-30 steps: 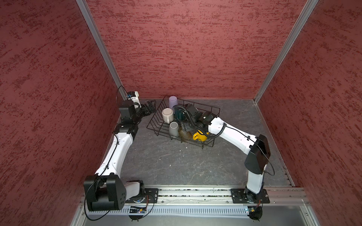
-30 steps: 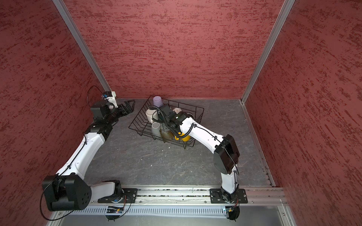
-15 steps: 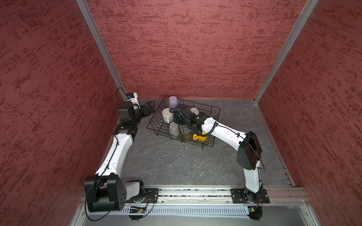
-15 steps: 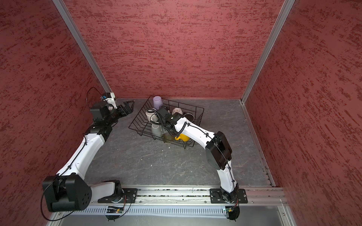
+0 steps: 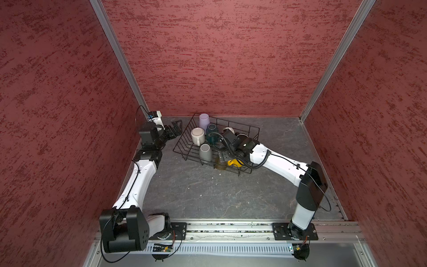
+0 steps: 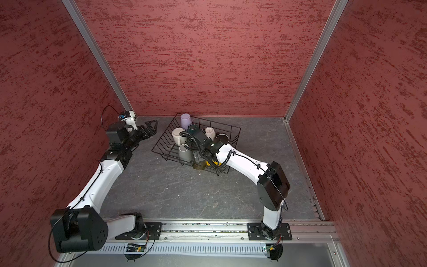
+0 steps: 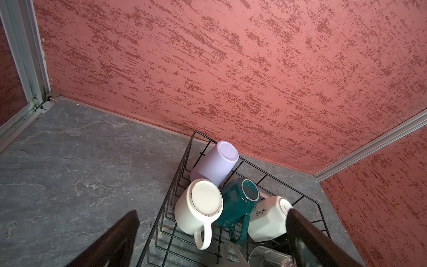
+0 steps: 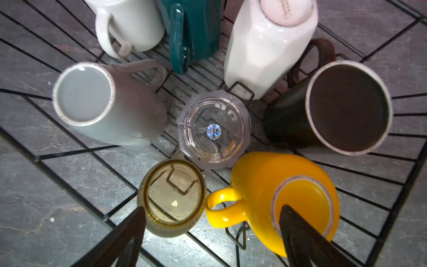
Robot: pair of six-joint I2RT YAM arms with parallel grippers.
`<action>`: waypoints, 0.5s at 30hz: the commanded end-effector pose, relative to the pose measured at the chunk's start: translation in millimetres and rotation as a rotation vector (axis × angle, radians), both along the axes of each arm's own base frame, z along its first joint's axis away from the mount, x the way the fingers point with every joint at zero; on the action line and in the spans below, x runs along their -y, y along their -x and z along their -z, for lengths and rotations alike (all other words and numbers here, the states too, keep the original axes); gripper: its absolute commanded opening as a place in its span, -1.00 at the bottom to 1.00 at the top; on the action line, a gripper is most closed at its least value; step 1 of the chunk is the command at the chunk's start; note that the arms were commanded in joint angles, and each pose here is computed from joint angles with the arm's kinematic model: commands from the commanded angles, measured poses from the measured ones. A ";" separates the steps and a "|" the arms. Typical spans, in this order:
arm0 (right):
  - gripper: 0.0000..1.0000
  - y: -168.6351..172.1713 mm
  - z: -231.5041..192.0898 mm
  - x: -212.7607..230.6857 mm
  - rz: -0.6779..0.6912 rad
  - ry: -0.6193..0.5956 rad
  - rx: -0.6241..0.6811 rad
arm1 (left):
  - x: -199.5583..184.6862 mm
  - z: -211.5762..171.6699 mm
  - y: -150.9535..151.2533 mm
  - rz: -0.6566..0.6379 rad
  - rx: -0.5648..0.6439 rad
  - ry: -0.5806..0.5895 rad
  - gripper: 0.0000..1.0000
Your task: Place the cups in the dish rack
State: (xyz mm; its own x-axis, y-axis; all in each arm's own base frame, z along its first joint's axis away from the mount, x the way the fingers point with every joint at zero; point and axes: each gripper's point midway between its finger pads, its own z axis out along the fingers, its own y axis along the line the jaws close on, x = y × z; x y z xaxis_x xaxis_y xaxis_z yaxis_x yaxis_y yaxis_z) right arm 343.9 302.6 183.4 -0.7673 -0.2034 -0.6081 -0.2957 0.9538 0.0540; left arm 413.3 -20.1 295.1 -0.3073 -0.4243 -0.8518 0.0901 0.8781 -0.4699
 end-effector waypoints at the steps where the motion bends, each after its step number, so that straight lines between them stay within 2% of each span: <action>1: 0.96 -13.7 -60.7 11.9 0.041 -0.176 0.165 | -9.0 -2.5 6.2 -0.030 0.075 -0.056 0.99; 4: 0.98 -22.0 -83.8 61.5 0.101 -0.253 0.305 | -18.1 14.3 12.4 -0.074 0.105 -0.117 0.99; 7: 0.98 -26.1 -95.5 132.4 0.200 -0.356 0.456 | -24.7 43.3 23.0 -0.112 0.135 -0.162 1.00; 10: 0.98 -21.0 -89.1 201.5 0.330 -0.329 0.589 | -27.9 76.4 38.9 -0.135 0.153 -0.192 1.00; 15: 0.98 -14.6 -44.1 278.8 0.504 -0.217 0.665 | -41.1 125.0 59.6 -0.203 0.119 -0.270 1.00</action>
State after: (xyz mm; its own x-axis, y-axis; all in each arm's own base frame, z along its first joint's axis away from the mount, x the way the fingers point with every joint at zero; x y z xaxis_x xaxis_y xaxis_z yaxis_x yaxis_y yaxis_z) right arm 350.7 46.7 222.3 -0.3231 0.2514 -0.9124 0.0932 0.9678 0.2337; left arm 351.2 5.1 142.7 -0.2959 -0.2877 -0.9109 -0.0326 0.9561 -0.2914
